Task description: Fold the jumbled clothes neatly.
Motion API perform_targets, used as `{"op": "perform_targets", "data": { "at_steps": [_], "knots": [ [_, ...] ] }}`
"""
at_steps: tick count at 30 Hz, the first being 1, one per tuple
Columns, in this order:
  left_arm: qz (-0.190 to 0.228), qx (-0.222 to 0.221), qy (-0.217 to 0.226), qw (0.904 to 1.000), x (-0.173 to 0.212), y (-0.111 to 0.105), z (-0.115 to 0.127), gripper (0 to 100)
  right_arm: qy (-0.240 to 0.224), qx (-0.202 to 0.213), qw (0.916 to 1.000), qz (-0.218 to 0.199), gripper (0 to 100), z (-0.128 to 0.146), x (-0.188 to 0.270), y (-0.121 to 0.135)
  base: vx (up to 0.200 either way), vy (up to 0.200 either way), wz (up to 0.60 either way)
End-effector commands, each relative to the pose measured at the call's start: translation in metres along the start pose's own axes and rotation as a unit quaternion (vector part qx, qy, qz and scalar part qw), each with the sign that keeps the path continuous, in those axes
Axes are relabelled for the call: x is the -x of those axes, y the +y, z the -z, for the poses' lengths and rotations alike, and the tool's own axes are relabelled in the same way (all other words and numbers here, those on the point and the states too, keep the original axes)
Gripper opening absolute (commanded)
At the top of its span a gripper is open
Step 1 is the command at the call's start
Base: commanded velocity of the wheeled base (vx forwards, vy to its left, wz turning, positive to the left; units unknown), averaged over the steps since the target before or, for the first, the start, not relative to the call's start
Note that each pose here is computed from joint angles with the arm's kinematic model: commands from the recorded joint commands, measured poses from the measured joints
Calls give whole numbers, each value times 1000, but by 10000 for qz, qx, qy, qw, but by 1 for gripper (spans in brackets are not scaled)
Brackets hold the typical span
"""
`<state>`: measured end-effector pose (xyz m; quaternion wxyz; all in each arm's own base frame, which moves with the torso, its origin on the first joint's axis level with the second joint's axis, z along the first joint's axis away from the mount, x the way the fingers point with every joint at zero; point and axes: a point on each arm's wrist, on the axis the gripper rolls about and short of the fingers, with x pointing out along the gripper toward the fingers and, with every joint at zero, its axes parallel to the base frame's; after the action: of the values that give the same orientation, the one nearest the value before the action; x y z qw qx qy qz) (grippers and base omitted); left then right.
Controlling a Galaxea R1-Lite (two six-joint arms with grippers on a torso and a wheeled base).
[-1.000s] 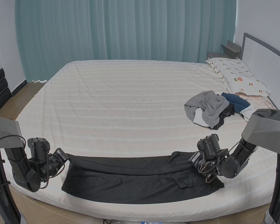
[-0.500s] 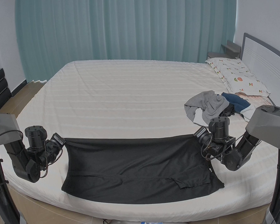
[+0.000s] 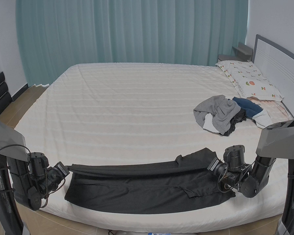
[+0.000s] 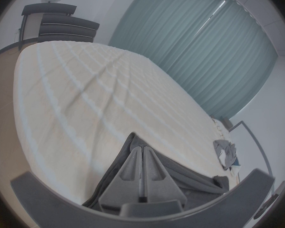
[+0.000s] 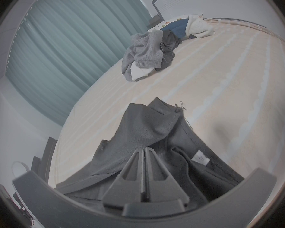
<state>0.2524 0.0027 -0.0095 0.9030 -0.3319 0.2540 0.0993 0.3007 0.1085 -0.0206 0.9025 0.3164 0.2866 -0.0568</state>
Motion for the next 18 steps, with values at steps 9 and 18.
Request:
{"op": "perform_targets", "data": {
  "at_steps": [9, 18],
  "knots": [
    [-456, -55, 537, 9975, 3, 19, 22, 0, 223, 170, 9995, 124, 0, 16, 0, -9, 0, 0, 0],
    [-471, -43, 544, 9974, 2, 20, 22, 0, 231, 204, 9995, 57, 0, 20, 2, -8, 0, 0, 0]
  ]
}}
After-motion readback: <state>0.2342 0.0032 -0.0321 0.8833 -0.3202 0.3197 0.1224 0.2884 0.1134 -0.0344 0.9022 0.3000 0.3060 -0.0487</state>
